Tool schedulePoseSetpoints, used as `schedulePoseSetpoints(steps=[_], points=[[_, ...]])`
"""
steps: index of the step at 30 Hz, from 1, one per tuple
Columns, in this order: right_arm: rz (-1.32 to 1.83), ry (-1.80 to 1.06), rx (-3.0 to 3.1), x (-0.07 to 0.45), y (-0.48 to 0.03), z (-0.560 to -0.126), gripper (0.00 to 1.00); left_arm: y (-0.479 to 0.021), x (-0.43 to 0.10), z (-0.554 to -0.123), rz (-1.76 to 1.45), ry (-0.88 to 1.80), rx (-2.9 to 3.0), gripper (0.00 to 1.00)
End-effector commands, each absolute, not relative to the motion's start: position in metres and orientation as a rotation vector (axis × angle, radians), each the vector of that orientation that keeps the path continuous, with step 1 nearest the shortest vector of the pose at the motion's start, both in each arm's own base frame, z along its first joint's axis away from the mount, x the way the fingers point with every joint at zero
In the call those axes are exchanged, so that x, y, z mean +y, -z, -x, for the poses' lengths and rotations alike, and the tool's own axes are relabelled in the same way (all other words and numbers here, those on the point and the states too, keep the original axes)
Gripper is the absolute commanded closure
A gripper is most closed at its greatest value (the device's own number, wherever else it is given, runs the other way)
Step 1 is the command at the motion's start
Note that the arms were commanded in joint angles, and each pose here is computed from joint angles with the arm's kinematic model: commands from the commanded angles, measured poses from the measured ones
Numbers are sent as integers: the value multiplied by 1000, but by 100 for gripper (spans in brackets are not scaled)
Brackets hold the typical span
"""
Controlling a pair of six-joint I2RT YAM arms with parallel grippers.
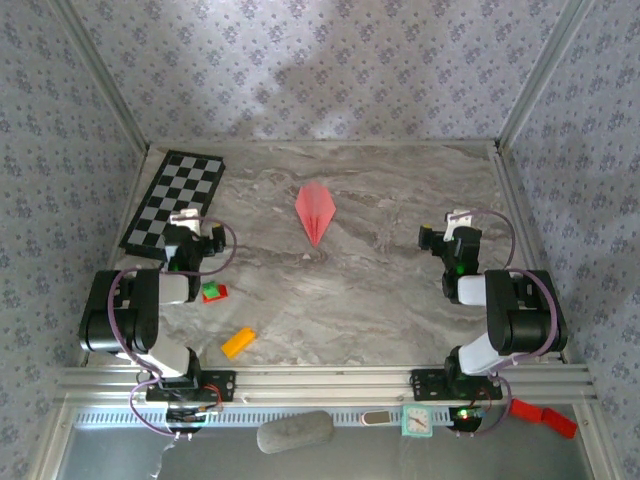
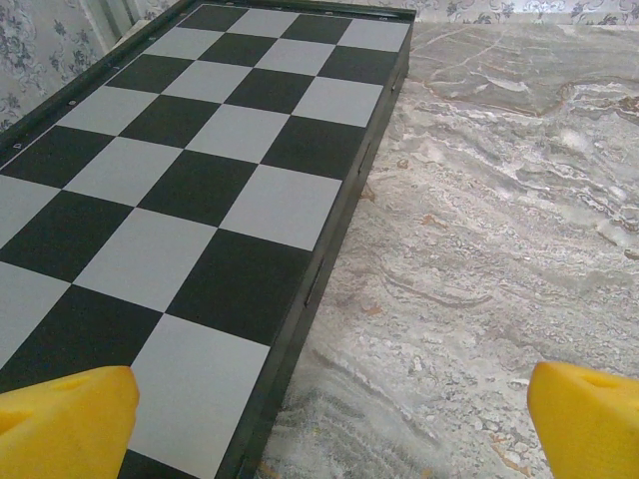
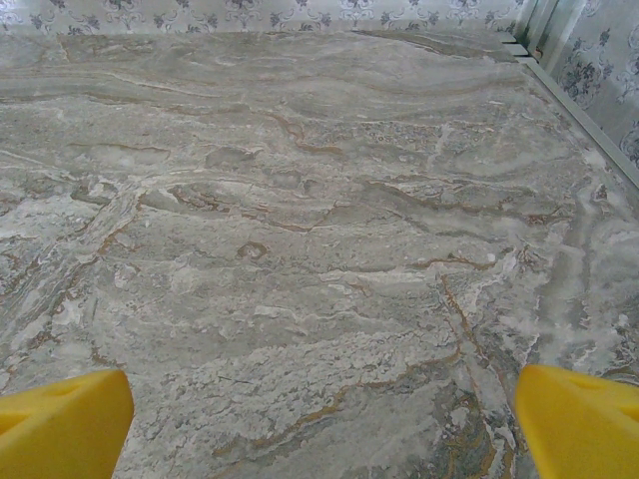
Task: Fold a paper plane with a square sheet of paper (pick it up from the middle)
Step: Reset both arms
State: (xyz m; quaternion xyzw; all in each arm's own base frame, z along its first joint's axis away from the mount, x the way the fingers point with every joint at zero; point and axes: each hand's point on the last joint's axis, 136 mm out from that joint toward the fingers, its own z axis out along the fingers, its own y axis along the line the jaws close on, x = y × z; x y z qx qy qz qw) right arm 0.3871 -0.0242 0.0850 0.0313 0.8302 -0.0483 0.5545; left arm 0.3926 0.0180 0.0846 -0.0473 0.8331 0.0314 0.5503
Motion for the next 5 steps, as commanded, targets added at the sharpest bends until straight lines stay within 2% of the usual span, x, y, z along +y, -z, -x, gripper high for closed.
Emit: schedulePoseSetpoints(steps=[1,5], points=[[-81,136,1968,-27,-85,-390,0,-88,19,-398,103,-76,1969,0],[-82,136,1968,-27,-84,-389,0,-89,18,-398,102,-76,1964,0]])
